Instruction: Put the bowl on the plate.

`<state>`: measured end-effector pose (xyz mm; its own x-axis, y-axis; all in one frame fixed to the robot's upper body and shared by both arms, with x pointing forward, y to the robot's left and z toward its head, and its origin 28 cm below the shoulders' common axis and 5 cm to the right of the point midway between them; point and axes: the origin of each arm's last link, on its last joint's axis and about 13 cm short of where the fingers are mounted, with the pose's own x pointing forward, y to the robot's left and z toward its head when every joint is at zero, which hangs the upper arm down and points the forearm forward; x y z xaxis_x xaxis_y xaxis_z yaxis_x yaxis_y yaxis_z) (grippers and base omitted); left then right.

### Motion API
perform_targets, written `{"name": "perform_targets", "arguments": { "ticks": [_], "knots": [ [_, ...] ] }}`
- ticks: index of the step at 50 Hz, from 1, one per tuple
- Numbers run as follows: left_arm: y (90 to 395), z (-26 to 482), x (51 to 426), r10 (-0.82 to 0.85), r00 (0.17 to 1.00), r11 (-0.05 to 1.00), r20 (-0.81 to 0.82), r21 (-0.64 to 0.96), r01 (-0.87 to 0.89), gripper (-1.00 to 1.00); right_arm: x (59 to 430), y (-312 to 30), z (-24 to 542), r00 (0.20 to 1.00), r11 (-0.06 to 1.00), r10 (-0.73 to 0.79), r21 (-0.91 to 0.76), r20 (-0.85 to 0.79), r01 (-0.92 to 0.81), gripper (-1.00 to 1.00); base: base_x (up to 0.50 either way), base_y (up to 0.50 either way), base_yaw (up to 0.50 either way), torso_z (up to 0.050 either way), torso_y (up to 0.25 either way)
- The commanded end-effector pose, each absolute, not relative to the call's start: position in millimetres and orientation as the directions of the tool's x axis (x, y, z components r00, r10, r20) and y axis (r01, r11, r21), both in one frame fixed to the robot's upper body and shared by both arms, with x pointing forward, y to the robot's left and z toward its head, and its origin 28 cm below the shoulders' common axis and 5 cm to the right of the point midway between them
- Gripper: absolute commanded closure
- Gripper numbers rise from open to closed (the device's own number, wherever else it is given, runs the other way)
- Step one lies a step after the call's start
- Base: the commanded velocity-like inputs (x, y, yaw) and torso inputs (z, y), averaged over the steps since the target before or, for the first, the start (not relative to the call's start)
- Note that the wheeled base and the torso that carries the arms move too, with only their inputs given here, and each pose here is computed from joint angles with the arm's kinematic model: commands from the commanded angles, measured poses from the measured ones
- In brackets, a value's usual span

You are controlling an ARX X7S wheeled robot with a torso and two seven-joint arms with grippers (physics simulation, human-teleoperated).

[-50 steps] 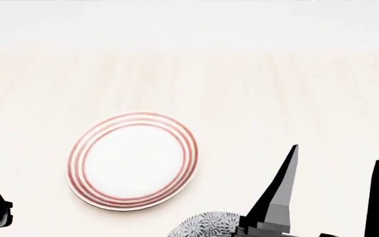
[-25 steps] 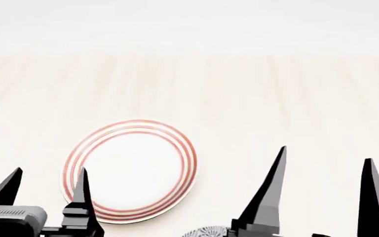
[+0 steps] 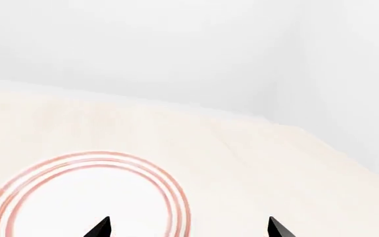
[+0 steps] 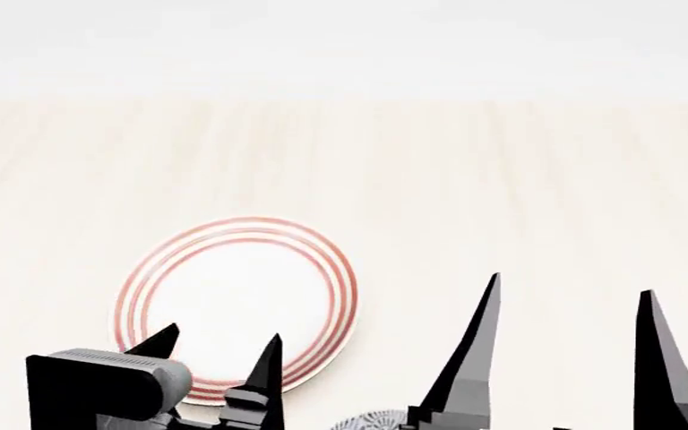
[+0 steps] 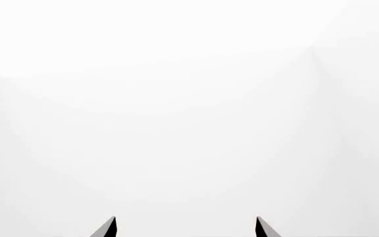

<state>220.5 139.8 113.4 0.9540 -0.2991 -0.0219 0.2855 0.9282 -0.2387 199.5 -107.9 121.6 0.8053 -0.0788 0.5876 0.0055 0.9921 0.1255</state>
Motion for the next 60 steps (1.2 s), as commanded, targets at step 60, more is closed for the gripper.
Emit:
{"name": "perform_targets", "arguments": {
  "ticks": [60],
  "knots": [
    [119, 102, 221, -0.499, 0.829, 0.82, -0.252, -0.447, 0.357, -1.0, 200, -108, 117, 0.823, 0.996, -0.046, 0.092, 0.566, -0.007, -1.0, 0.0, 0.0, 0.0, 0.0, 0.0]
  ]
}}
